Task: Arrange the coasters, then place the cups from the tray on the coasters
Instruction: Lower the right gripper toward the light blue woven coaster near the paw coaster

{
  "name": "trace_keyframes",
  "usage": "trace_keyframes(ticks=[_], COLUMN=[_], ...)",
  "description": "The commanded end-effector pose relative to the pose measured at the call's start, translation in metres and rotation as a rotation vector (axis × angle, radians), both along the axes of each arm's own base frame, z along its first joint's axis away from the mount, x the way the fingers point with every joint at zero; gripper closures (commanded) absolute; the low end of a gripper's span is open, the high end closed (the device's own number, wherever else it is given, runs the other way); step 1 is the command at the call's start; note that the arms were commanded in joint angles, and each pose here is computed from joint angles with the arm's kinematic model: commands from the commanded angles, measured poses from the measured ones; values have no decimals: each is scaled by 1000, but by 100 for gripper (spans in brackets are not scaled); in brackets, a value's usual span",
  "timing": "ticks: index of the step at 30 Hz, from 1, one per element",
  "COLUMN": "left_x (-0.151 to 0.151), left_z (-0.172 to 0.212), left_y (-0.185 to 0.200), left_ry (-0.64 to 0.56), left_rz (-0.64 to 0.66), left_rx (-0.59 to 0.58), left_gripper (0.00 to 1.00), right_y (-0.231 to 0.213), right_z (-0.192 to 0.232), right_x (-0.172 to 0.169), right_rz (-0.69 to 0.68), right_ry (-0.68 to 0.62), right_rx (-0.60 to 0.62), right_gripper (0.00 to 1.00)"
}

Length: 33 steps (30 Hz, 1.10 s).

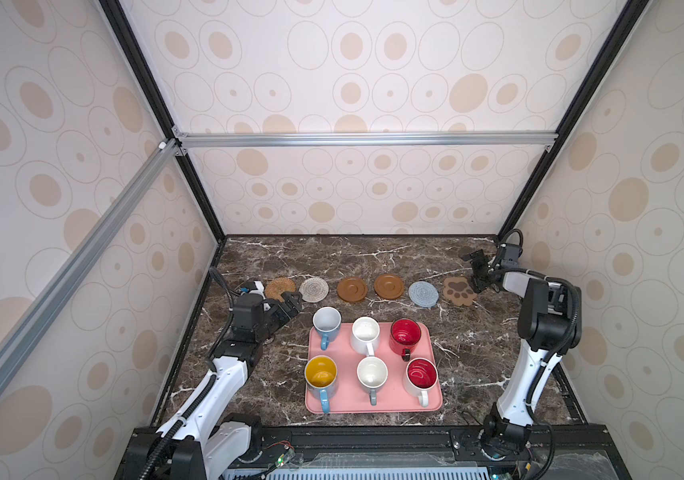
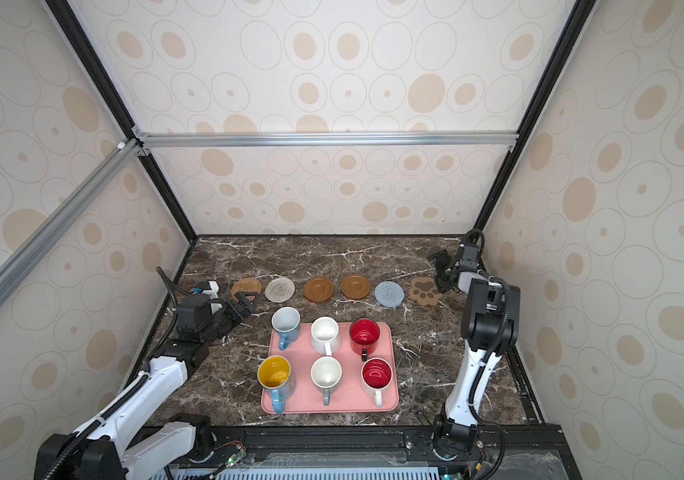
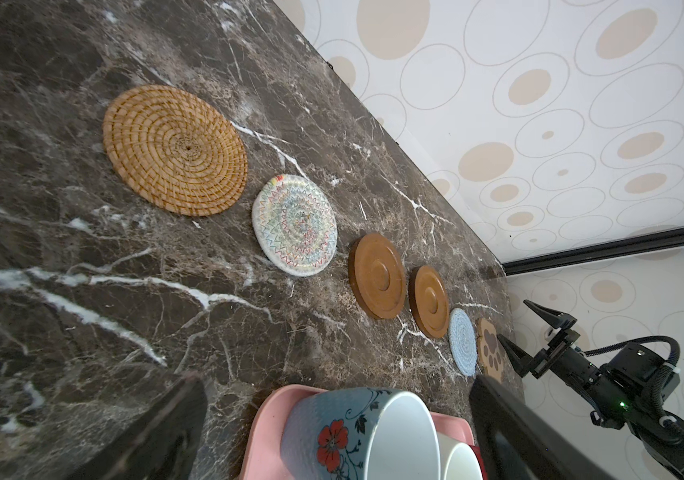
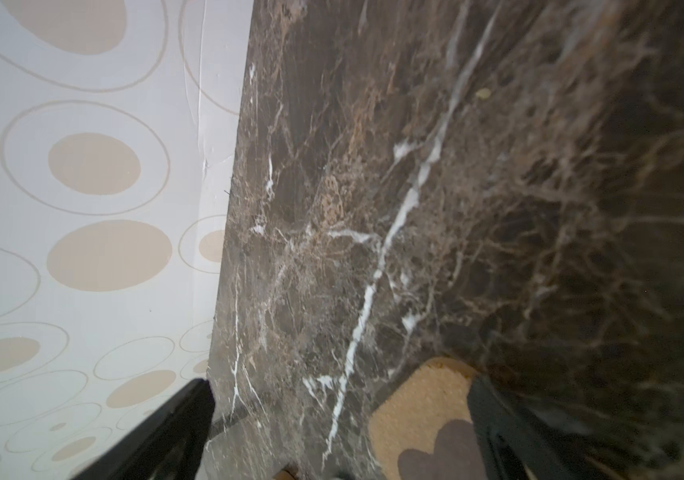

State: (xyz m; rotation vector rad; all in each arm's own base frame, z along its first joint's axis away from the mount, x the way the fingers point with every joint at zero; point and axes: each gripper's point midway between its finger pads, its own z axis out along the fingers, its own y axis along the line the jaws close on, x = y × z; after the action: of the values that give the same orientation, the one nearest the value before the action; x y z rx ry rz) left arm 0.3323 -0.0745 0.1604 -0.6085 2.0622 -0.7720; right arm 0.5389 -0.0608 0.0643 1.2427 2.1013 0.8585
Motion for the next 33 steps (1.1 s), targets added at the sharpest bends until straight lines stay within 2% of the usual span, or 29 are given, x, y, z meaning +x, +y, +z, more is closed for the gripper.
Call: trace_keyframes(ticks=[1, 10, 20, 24, 33], left_x=[2, 1, 6, 9, 13], left_z=[8, 9, 12, 14, 18], left_y=[2, 3, 3, 3, 6], left_ry=[-24, -26, -34, -36, -49], left_rz=[13, 10, 15, 20, 34], left_rx=[-12, -6, -6, -4, 5], left_gripper=[0, 0, 0, 0, 0], right_y=[1, -2, 16, 45, 138], right_z=[-19, -3, 69, 81, 62], right_x=[-26, -24, -9, -24, -78], right_rz=[18, 27, 143, 252, 506], right_ry=[98, 76, -75, -102, -50], right_rx=[-12, -49, -30, -6, 46], right_gripper=[0, 0, 0, 0, 0])
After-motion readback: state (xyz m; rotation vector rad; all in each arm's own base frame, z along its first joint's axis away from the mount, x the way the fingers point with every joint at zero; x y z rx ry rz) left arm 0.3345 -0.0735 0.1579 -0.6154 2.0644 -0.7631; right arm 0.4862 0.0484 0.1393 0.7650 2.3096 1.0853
